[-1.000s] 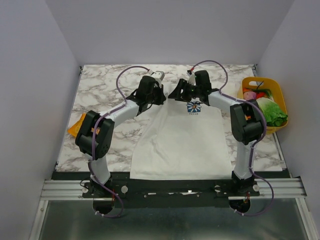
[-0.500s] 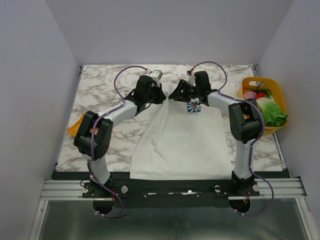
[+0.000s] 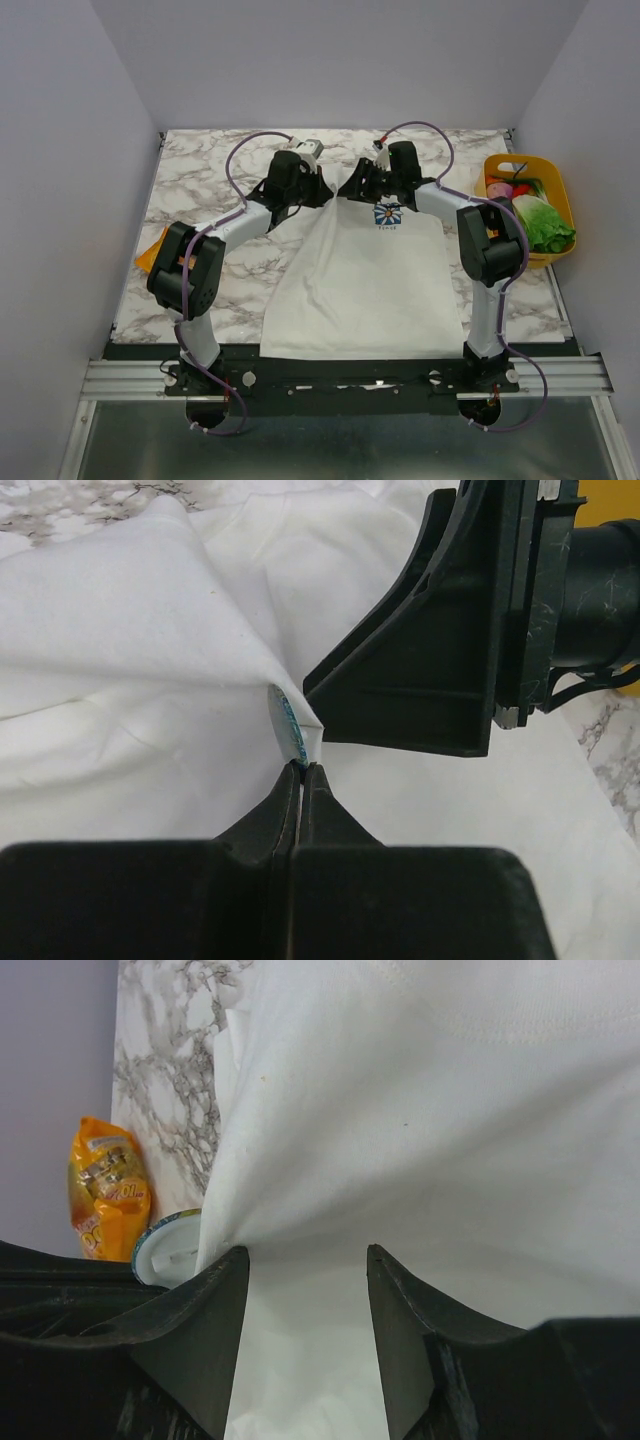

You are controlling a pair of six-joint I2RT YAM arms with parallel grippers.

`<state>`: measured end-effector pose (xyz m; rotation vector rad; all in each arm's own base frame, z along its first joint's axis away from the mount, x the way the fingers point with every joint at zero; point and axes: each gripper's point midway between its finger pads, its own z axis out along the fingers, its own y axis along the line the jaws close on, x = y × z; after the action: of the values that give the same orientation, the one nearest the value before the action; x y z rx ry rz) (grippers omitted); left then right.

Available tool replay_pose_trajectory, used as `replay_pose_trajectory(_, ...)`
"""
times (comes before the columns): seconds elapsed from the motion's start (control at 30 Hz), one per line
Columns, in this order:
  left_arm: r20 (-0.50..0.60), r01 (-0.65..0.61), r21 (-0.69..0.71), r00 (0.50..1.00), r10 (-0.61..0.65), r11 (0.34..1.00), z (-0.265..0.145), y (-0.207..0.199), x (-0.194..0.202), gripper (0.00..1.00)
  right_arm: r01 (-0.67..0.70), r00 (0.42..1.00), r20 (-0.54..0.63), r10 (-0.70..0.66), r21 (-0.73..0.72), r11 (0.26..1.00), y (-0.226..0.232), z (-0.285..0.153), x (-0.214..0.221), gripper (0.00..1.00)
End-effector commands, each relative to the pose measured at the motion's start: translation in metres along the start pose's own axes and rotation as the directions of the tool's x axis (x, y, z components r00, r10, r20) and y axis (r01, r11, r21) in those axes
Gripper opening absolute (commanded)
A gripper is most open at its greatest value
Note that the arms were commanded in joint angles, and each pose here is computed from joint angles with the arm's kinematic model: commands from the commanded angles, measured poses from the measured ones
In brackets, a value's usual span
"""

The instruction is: Pin the brooch onto the clothing

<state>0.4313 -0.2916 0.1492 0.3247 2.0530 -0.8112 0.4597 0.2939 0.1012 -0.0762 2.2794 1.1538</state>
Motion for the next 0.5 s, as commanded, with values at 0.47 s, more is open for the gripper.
replay_pose_trajectory(0.47, 0.168, -0.058, 0.3, 0.986, 0.007, 0.952, -0.037, -0.065, -0.056, 0.0, 0.083, 0.997, 0.001, -0.083, 0.03, 0.996, 0.001, 0.004, 0.002, 0.61)
